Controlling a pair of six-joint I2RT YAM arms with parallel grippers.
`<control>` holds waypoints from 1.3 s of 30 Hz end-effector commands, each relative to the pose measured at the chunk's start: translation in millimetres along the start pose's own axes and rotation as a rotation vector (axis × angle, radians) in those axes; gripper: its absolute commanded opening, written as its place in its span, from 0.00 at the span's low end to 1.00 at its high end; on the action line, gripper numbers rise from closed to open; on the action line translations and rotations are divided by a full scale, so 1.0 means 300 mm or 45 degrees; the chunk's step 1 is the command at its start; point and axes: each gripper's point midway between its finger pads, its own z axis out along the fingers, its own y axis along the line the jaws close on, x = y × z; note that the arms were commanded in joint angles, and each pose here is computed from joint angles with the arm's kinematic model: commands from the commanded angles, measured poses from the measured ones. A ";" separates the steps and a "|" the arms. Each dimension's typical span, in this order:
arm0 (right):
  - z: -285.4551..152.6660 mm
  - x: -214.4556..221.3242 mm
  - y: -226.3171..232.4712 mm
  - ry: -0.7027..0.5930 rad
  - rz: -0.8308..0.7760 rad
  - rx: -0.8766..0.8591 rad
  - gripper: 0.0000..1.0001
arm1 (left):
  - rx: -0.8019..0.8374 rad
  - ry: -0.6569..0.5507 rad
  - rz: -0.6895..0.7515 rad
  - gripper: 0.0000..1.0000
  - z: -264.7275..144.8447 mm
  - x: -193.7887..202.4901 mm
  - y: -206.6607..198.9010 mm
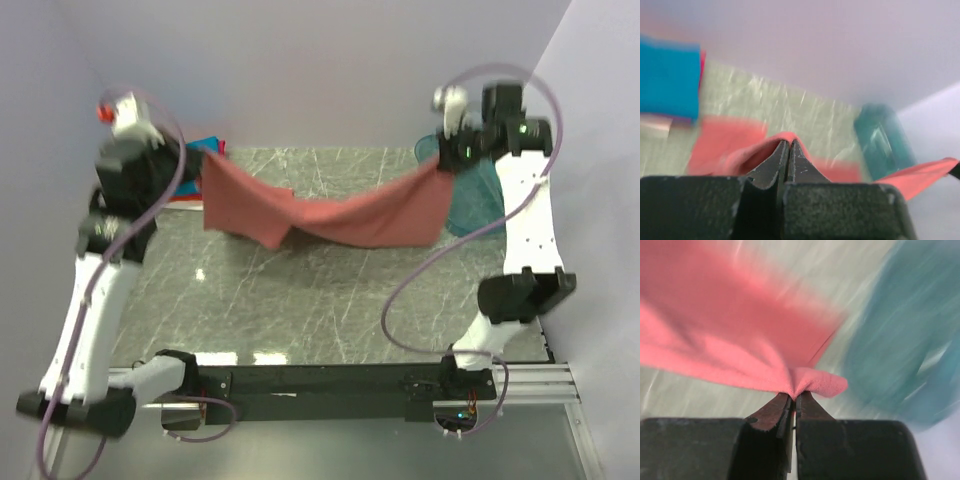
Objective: Fold and stack the t-shirts
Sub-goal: Flatten the tshirt out
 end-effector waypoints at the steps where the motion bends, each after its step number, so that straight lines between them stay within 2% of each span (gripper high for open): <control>1: -0.208 -0.333 -0.002 -0.379 -0.070 0.165 0.00 | 0.230 -0.434 -0.015 0.00 -0.094 -0.474 -0.254; 2: -0.291 -0.383 -0.008 -0.486 -0.066 0.263 0.00 | 0.265 -0.444 -0.024 0.00 -0.069 -0.517 -0.294; 3: -0.348 -0.424 -0.001 -0.564 -0.094 0.291 0.00 | 0.321 -0.488 -0.037 0.00 -0.107 -0.576 -0.344; 4: -0.391 -0.439 0.024 -0.615 -0.117 0.274 0.00 | 0.413 -0.577 -0.062 0.00 -0.200 -0.668 -0.417; 6: -0.506 -0.439 0.059 -0.725 -0.127 0.266 0.00 | 0.530 -0.641 -0.069 0.00 -0.302 -0.712 -0.478; 7: -0.466 -0.386 0.055 -0.710 -0.087 0.166 0.00 | 0.542 -0.602 -0.082 0.00 -0.281 -0.667 -0.465; 8: -0.584 -0.391 0.097 -0.851 -0.159 0.223 0.00 | 0.595 -0.597 -0.089 0.00 -0.322 -0.611 -0.453; 9: -0.477 -0.302 0.093 -0.775 -0.111 0.177 0.00 | 0.629 -0.598 -0.086 0.00 -0.351 -0.578 -0.447; 10: -0.573 -0.263 0.155 -0.859 -0.176 0.237 0.00 | 0.645 -0.581 -0.086 0.00 -0.371 -0.536 -0.433; 11: -0.560 -0.222 0.164 -0.846 -0.243 0.260 0.00 | 0.663 -0.573 -0.081 0.00 -0.453 -0.490 -0.415; 12: -0.539 -0.173 0.184 -0.817 -0.262 0.256 0.00 | 0.595 -0.462 -0.098 0.00 -0.384 -0.377 -0.347; 13: -0.447 -0.089 0.193 -0.721 -0.235 0.207 0.00 | 0.571 -0.405 -0.107 0.00 -0.376 -0.314 -0.313; 14: -0.428 -0.035 0.212 -0.679 -0.286 0.206 0.00 | 0.563 -0.371 -0.109 0.00 -0.418 -0.256 -0.284; 15: -0.369 0.044 0.228 -0.580 -0.262 0.159 0.00 | 0.474 -0.198 -0.141 0.00 -0.347 -0.101 -0.201; 17: -0.228 0.217 0.238 -0.381 -0.243 0.089 0.00 | 0.435 -0.042 -0.170 0.00 -0.368 0.057 -0.133; 18: -0.178 0.283 0.249 -0.307 -0.232 0.051 0.00 | 0.375 0.082 -0.213 0.00 -0.329 0.184 -0.067; 20: -0.041 0.464 0.290 -0.108 -0.215 -0.091 0.00 | 0.361 0.161 -0.249 0.00 -0.359 0.290 -0.020; 21: -0.002 0.541 0.296 -0.011 -0.205 -0.117 0.00 | 0.300 0.286 -0.298 0.00 -0.344 0.408 0.038; 22: 0.064 0.647 0.322 0.103 -0.169 -0.189 0.00 | 0.280 0.338 -0.315 0.00 -0.345 0.460 0.060; 25: 0.143 0.806 0.335 0.275 -0.170 -0.238 0.00 | 0.214 0.575 -0.393 0.00 -0.347 0.662 0.133; 27: 0.160 0.861 0.350 0.337 -0.179 -0.274 0.00 | 0.168 0.691 -0.441 0.01 -0.344 0.763 0.175; 34: 0.146 0.947 0.353 0.498 -0.219 -0.328 0.00 | 0.105 0.951 -0.516 0.01 -0.409 0.946 0.224; 36: 0.151 0.947 0.331 0.507 -0.227 -0.288 0.01 | 0.079 1.022 -0.513 0.14 -0.437 0.990 0.238; 37: 0.149 0.937 0.314 0.506 -0.218 -0.252 0.15 | 0.055 1.033 -0.506 0.22 -0.444 0.997 0.249; 38: 0.149 0.928 0.295 0.503 -0.225 -0.216 0.22 | 0.007 1.013 -0.486 0.34 -0.448 0.981 0.263; 39: 0.143 0.894 0.275 0.471 -0.231 -0.183 0.28 | -0.020 0.981 -0.444 0.38 -0.448 0.961 0.275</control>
